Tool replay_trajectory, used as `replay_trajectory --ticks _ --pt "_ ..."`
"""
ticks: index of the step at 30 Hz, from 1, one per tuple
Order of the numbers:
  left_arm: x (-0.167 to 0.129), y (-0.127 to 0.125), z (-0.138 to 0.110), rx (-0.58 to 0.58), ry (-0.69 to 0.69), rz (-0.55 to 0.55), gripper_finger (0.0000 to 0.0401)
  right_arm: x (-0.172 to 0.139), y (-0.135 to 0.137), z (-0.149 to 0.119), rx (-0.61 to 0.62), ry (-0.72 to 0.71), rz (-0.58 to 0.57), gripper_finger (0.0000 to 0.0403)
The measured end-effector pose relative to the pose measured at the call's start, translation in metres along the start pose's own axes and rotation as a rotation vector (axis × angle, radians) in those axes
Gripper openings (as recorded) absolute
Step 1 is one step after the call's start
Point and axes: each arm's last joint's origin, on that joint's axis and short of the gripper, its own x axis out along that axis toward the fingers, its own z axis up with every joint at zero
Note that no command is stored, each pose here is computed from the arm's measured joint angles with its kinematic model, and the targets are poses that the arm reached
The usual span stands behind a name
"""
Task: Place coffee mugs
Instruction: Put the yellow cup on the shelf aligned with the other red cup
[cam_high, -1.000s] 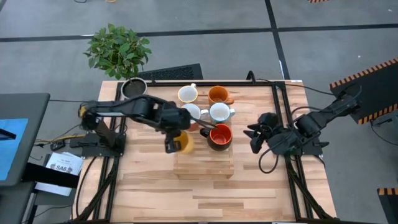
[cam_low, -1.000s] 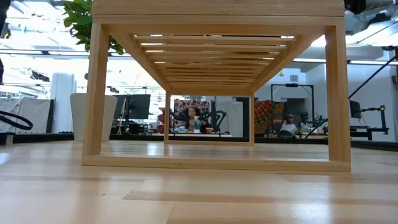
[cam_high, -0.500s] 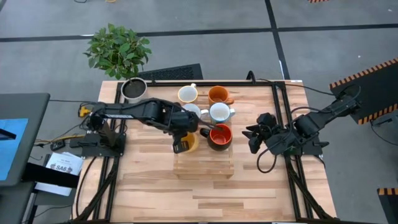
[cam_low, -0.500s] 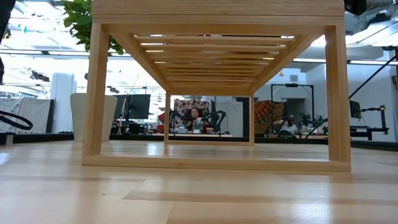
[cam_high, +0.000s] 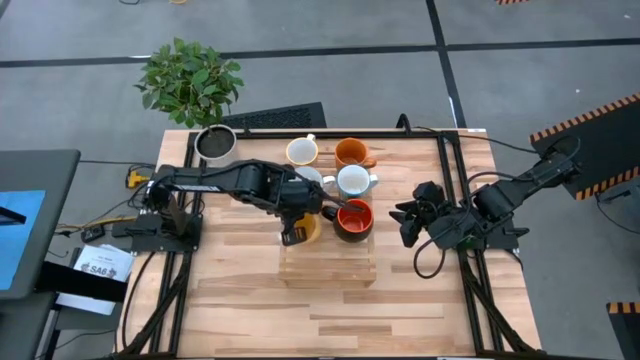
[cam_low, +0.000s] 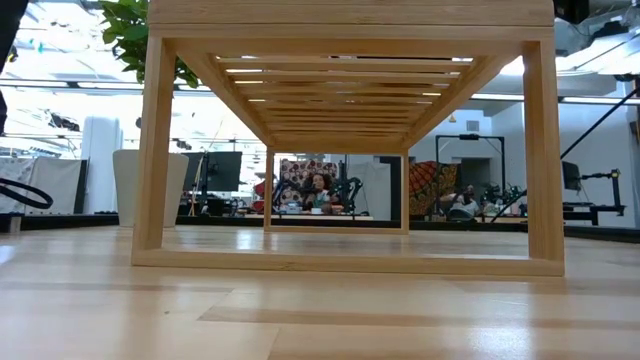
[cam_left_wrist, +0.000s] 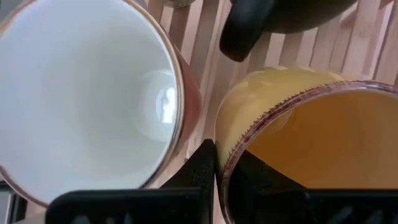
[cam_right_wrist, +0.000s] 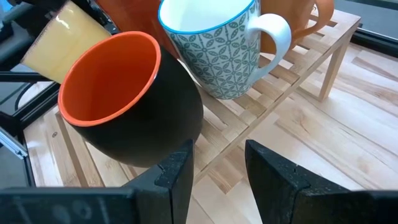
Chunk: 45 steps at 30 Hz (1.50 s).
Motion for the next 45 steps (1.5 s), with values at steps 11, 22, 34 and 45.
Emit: replay_trajectory --ticks 11,22,34,45 --pt "0.001 0.004 0.001 0.013 -0.006 0.03 0.0023 0.0 0.0 0.0 0.001 -0.001 -0.001 0.0171" --pt "0.0 0.003 0.001 0.019 -0.009 0.029 0.0104 0.0 0.001 0.001 0.007 -0.008 0.011 0.0171" --pt "-0.011 0.005 0.005 0.03 -0.057 -0.007 0.0102 0.0 0.001 0.001 0.004 -0.01 0.009 0.0171" --pt "-0.004 0.003 0.003 0.05 -0.029 -0.004 0.0007 0.0 0.001 0.001 0.003 -0.01 0.009 0.0171"
